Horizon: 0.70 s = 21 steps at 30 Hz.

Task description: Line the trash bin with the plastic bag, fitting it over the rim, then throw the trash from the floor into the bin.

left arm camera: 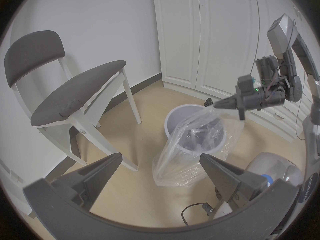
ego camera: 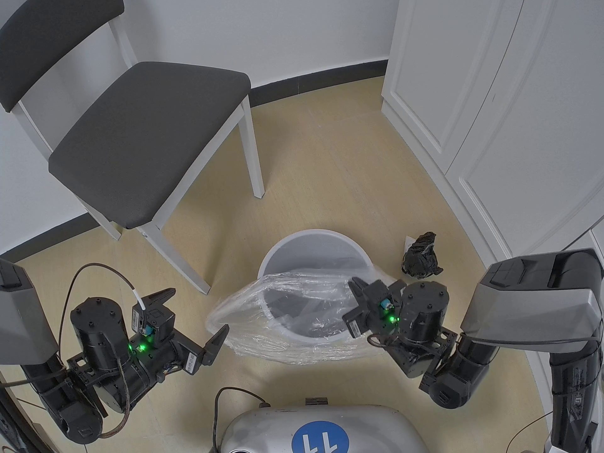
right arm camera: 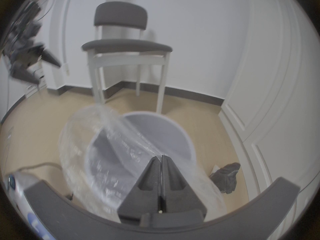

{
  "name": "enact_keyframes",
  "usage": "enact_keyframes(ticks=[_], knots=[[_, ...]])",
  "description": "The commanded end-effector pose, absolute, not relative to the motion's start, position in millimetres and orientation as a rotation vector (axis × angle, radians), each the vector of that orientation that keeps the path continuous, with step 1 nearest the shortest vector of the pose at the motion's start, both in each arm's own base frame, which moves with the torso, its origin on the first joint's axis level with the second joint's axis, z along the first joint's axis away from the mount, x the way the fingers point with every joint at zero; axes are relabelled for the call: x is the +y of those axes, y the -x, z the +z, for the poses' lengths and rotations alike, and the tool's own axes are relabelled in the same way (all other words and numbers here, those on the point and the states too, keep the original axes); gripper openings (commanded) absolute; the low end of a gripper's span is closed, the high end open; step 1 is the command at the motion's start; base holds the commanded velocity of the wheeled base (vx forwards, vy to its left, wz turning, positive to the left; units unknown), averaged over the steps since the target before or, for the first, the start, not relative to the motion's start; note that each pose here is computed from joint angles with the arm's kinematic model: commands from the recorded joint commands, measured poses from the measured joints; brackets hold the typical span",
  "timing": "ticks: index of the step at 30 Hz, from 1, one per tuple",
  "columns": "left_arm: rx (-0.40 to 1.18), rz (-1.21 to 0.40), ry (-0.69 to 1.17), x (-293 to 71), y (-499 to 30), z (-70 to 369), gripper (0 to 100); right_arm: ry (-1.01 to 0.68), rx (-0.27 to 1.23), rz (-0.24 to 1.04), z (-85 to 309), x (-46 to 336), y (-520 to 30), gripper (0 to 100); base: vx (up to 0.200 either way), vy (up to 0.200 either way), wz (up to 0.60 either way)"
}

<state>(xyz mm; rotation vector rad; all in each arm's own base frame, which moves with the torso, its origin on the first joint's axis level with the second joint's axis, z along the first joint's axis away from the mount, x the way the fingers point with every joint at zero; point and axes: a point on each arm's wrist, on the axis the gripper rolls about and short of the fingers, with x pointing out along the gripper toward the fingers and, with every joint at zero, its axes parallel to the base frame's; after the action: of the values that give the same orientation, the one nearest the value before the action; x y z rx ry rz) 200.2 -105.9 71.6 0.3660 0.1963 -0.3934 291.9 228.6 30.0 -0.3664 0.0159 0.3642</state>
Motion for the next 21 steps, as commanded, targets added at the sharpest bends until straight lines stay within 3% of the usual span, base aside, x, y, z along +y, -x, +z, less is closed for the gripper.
enact_keyframes(ticks=[1,11,21], knots=[[0.193,-0.391,-0.365,-107,-202,72,100,0.241,-0.095,0.268,48,241,-320,0,0.000,0.000,0.00],[0.199,-0.391,-0.367,-107,-202,70,100,0.036,-0.280,0.129,52,269,-387,0,0.000,0.000,0.00],[0.197,-0.393,-0.366,-107,-202,71,100,-0.055,-0.361,0.120,49,280,-410,0,0.000,0.000,0.00]])
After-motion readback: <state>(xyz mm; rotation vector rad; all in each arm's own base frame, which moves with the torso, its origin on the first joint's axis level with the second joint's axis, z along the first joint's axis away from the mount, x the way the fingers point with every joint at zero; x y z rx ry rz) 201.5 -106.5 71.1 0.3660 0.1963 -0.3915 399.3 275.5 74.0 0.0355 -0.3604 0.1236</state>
